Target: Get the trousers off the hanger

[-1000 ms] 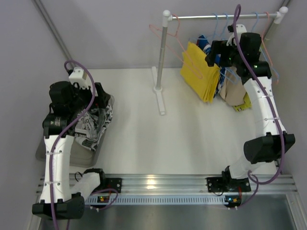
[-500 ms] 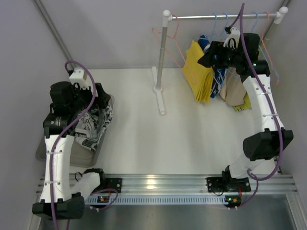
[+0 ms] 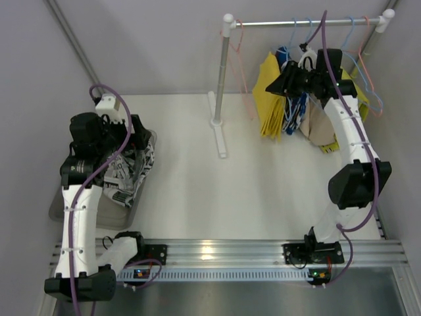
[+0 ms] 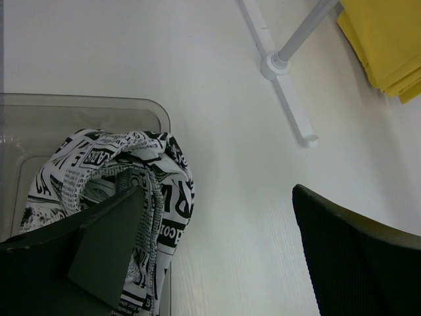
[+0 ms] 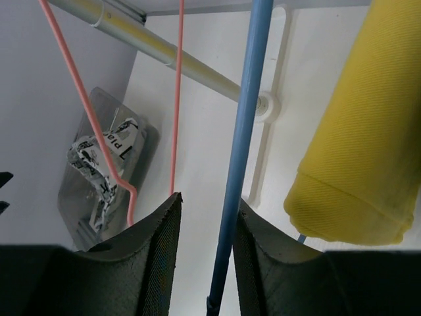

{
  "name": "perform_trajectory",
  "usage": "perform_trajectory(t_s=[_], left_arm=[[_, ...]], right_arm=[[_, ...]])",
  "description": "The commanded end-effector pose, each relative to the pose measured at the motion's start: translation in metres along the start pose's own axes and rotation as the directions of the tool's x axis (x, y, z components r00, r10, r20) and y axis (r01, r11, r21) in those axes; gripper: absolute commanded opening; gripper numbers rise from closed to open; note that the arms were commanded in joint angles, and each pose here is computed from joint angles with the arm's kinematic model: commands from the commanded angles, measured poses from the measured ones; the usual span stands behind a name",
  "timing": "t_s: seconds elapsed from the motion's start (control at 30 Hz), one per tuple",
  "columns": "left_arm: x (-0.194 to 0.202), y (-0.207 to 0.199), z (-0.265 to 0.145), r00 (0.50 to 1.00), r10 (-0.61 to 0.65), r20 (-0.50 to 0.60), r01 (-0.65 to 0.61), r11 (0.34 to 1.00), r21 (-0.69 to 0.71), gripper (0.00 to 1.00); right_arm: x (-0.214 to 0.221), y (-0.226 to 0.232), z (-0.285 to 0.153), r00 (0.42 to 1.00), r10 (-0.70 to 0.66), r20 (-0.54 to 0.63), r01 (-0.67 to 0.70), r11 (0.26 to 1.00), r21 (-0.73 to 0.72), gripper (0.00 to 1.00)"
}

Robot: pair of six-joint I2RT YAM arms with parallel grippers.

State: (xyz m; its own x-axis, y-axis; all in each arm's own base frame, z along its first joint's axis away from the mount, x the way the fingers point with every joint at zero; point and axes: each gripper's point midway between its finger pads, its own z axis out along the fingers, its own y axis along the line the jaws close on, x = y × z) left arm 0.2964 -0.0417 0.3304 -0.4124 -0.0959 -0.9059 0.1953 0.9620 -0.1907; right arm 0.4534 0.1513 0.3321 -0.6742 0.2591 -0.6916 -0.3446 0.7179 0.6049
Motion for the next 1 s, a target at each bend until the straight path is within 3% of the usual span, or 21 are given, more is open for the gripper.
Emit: perform_trajectory(t_s=[0.0,0.2,0.23,0.27,0.33,0.4,0.53,0.63,0.83,0.9,0.93,0.97], left_arm=[[-0.006,0.001,0.002,0.999,-0.008,0.035,0.008,1.0,-0.003,0.99],[-0.001,0.001,0.004,0.999,-0.02,0.026,0.02,1.0,0.0,0.99],[-0.001,0.0,0.004,0.999,-0.019,0.028,0.019,1.0,0.004,0.99],[-0.001,0.0,0.004,0.999,-0.02,0.027,0.02,1.0,0.004,0.99],[0.0,0.001,0.005,0.999,-0.02,0.027,0.02,1.0,0.004,0.99],[-0.001,0.001,0.005,0.999,-0.018,0.027,0.018,1.0,0.004,0.99],[0.001,0.001,0.006,1.0,-0.016,0.024,0.016,1.0,0.004,0.99],[0.002,0.002,0.007,1.0,-0.017,0.02,0.017,1.0,0.004,0.99],[0.004,0.001,0.008,1.0,-0.022,0.017,0.022,1.0,0.01,0.99],[0.005,0.001,0.008,1.0,-0.025,0.014,0.025,1.0,0.011,0.99],[0.005,0.001,0.008,1.0,-0.027,0.015,0.027,1.0,0.008,0.99],[0.005,0.001,0.008,1.0,-0.025,0.014,0.025,1.0,0.011,0.99]], right_arm=[[-0.027,0.022,-0.006,0.998,-0.007,0.067,0.014,0.995,-0.094,0.34],[-0.033,0.025,-0.006,0.997,0.001,0.072,0.008,0.992,-0.123,0.38],[-0.033,0.025,-0.006,0.997,0.003,0.071,0.006,0.992,-0.125,0.39],[-0.034,0.025,-0.007,0.997,0.002,0.073,0.008,0.992,-0.126,0.48],[-0.036,0.024,-0.009,0.997,0.006,0.077,0.003,0.992,-0.126,0.51],[-0.04,0.021,-0.011,0.996,0.007,0.087,0.004,0.993,-0.12,0.51],[-0.044,0.015,-0.013,0.996,0.005,0.094,0.005,0.994,-0.107,0.41],[-0.045,0.014,-0.016,0.996,-0.007,0.093,0.016,0.995,-0.102,0.59],[-0.041,0.015,-0.019,0.998,-0.009,0.066,0.017,0.993,-0.114,0.61],[-0.04,0.016,-0.019,0.998,-0.016,0.06,0.023,0.993,-0.12,0.57],[-0.044,0.006,-0.025,0.997,-0.004,0.072,0.011,0.995,-0.102,0.46],[-0.045,0.004,-0.027,0.997,-0.001,0.072,0.008,0.995,-0.101,0.4]])
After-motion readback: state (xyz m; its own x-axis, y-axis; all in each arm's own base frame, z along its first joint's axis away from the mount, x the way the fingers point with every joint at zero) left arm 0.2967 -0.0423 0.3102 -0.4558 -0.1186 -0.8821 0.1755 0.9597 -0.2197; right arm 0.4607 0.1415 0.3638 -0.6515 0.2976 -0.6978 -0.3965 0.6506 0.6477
